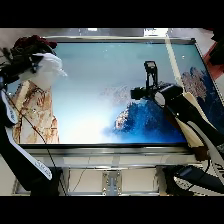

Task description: Fold the shirts.

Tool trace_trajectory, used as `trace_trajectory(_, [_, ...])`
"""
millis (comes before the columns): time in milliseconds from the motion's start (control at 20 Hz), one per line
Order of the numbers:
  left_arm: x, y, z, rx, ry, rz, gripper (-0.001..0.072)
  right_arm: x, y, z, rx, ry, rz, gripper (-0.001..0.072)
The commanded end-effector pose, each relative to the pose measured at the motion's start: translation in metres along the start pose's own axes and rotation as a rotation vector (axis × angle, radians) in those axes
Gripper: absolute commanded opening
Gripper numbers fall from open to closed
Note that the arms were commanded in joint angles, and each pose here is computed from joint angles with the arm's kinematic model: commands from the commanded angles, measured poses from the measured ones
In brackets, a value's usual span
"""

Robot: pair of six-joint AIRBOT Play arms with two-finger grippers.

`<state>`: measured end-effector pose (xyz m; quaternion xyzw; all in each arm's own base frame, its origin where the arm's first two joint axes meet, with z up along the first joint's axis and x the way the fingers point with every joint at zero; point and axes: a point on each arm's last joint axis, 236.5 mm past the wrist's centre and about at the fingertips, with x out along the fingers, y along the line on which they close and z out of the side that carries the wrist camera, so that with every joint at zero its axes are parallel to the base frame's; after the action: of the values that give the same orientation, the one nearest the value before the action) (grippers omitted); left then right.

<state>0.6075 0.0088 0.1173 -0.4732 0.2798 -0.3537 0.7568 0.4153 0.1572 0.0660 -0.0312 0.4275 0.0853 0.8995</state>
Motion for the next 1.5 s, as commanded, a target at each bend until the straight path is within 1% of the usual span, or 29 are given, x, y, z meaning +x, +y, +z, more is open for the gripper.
trace_trajectory(0, [0.069,-0.095,-0.129,0.091,0.448,-0.144,0.0008,-0.053,-0.075,0.02,-0.136,0.01,-0.313,0.0349])
trace_trajectory(100, [0.11,-0.113,-0.193,0.158,0.612,-0.077,0.0008,-0.096,-0.104,0.04,-0.153,-0.054,-0.429,0.0349])
trace_trajectory(200, [0.141,-0.127,-0.26,0.219,0.764,-0.016,0.0008,-0.134,-0.122,0.056,-0.163,-0.137,-0.495,0.0349])
trace_trajectory(300, [0.158,-0.132,-0.316,0.291,0.891,0.022,0.0008,-0.161,-0.133,0.061,-0.131,-0.195,-0.508,0.0349])
trace_trajectory(350, [0.161,-0.12,-0.335,0.33,0.948,0.094,0.0008,-0.166,-0.139,0.059,-0.098,-0.2,-0.502,0.0349])
trace_trajectory(400, [0.158,-0.097,-0.349,0.386,1.005,0.22,0.0008,-0.165,-0.145,0.055,-0.057,-0.188,-0.488,0.0349])
trace_trajectory(450, [0.151,-0.068,-0.352,0.447,1.041,0.375,0.0008,-0.159,-0.147,0.049,-0.015,-0.171,-0.458,0.0349])
trace_trajectory(550, [0.13,-0.009,-0.32,0.57,1.015,0.749,0.0009,-0.131,-0.139,0.038,0.084,-0.15,-0.336,0.0349])
trace_trajectory(600, [0.119,0.009,-0.296,0.608,0.96,0.901,0.0009,-0.111,-0.132,0.033,0.132,-0.151,-0.264,0.0349])
trace_trajectory(650, [0.11,0.021,-0.274,0.621,0.903,1.006,0.001,-0.091,-0.123,0.025,0.173,-0.145,-0.192,0.0349])
trace_trajectory(750, [0.098,0.031,-0.253,0.627,0.859,1.094,0.0013,-0.048,-0.095,0.001,0.244,-0.097,-0.035,0.0349])
trace_trajectory(800, [0.093,0.034,-0.247,0.62,0.846,1.116,0.012,-0.027,-0.078,-0.016,0.257,-0.054,0.036,0.035])
trace_trajectory(850, [0.091,0.035,-0.243,0.616,0.84,1.122,0.043,-0.008,-0.063,-0.032,0.269,-0.008,0.097,0.0352])
trace_trajectory(900, [0.09,0.035,-0.24,0.614,0.833,1.124,0.072,0.012,-0.046,-0.045,0.296,0.035,0.166,0.0443])
trace_trajectory(950, [0.088,0.035,-0.238,0.613,0.827,1.129,0.0718,0.028,-0.033,-0.051,0.328,0.059,0.223,0.0521])
trace_trajectory(1100, [0.092,0.036,-0.229,0.639,0.796,1.13,0.0718,0.07,0.01,-0.041,0.444,0.055,0.425,0.0522])
trace_trajectory(1200, [0.101,0.035,-0.224,0.658,0.76,1.109,0.0717,0.092,0.032,-0.033,0.499,0.055,0.53,0.0522])
trace_trajectory(1300, [0.112,0.031,-0.227,0.651,0.74,1.062,0.0716,0.11,0.051,-0.026,0.515,0.062,0.584,0.0521])
trace_trajectory(1450, [0.119,0.028,-0.232,0.638,0.731,1.025,0.0716,0.131,0.074,-0.014,0.478,0.074,0.612,0.0521])
